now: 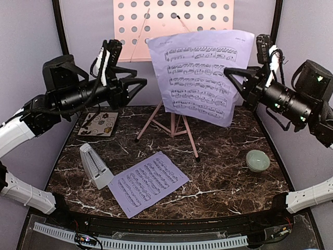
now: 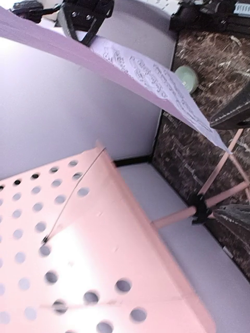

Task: Set up the instrument practice props

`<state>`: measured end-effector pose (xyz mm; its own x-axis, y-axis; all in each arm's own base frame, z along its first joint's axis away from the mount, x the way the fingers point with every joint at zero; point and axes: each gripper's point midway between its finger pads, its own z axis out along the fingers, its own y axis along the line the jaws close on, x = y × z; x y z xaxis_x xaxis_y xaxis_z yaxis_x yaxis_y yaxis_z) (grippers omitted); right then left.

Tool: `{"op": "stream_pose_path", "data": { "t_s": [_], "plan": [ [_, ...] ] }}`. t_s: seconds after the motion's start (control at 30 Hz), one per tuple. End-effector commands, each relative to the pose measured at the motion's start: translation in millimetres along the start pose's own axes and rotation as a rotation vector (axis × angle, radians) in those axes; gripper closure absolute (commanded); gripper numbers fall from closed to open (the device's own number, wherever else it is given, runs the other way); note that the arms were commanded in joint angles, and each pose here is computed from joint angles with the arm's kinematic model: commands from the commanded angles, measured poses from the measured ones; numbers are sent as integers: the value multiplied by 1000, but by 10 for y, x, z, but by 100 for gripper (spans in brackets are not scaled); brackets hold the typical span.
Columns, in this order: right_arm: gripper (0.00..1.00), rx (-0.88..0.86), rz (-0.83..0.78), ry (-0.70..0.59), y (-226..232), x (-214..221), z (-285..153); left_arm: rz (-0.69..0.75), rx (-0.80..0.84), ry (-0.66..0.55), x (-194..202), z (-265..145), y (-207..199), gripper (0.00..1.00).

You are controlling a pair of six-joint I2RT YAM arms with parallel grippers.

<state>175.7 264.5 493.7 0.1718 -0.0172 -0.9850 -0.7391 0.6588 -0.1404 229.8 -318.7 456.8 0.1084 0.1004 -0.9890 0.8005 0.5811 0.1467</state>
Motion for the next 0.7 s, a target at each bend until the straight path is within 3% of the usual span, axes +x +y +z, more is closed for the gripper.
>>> {"op": "stream_pose_path", "data": {
  "t_s": [0.0, 0.17, 0.4, 0.67],
  "plan": [
    [100, 85, 16, -187, -255, -628, 6, 44, -284, -170, -724, -245, 562, 49],
    [100, 159, 3, -269, -446, -976, 23, 42, -405, -207, -1036, -249, 905, 50],
    [100, 231, -15, -363, -648, -1366, 70, 39, -363, -186, -1172, 56, 1162, 54],
    [100, 238, -3, -425, -814, -1513, 314, 62, -340, -153, -1142, 433, 1280, 55]
  ]
}}
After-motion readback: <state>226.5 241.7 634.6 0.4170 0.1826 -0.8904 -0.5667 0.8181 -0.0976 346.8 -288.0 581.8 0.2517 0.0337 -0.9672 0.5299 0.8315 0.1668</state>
